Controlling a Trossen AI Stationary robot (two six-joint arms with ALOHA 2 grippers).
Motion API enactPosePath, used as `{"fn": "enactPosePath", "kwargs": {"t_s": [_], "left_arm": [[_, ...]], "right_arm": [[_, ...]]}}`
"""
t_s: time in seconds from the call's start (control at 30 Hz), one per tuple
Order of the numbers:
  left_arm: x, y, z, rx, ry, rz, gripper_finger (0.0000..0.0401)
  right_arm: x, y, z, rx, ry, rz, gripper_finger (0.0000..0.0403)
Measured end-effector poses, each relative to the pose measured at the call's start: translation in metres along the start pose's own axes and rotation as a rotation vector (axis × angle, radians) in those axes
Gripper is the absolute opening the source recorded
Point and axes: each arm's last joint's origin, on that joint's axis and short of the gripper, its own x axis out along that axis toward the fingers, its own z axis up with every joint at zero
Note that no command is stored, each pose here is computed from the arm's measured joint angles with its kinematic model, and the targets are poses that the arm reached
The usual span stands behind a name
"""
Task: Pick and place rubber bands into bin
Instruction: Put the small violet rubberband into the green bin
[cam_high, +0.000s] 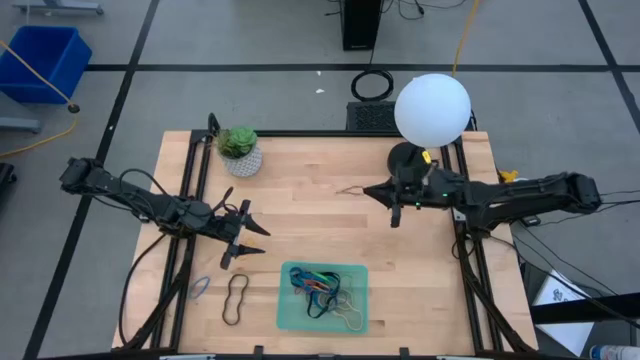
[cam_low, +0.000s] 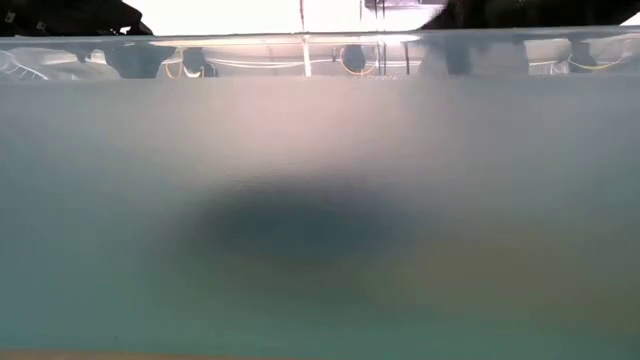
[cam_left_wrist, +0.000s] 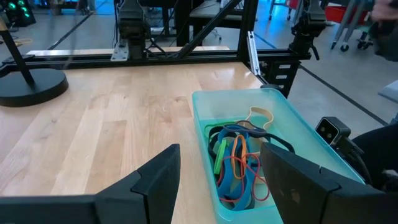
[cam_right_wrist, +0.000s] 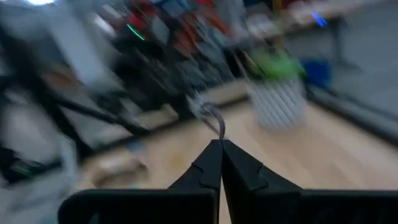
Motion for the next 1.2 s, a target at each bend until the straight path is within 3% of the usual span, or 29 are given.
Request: {"fn": "enactPosePath", "kwargs": {"t_s": [0.13,0.33,0.7,0.83,1.2], "left_arm": [[0.000,0.000,0.000,0.000,0.000,0.000,0.0228],[0.000,0.000,0.000,0.000,0.000,0.000,0.0228],[0.000,0.000,0.000,0.000,-0.001,0.000,0.0228],[0.000,0.000,0.000,-0.001,0.000,0.000,0.0228],[0.000,0.000,0.000,-0.005,0.000,0.000,0.0228]], "right_arm": [[-0.003,0.017,0.017,-0.028,-0.138,0.167,0.0000],[0.004,0.046,0.041,-0.132,-0.154,0.249,0.0000],[0.054,0.121,0.065,-0.333,0.088,0.359,0.0000],[0.076,0.146,0.049,-0.387,0.237,0.388,0.0000],[0.102,0.183,-0.043,-0.391,0.582,0.418,0.0000]]}}
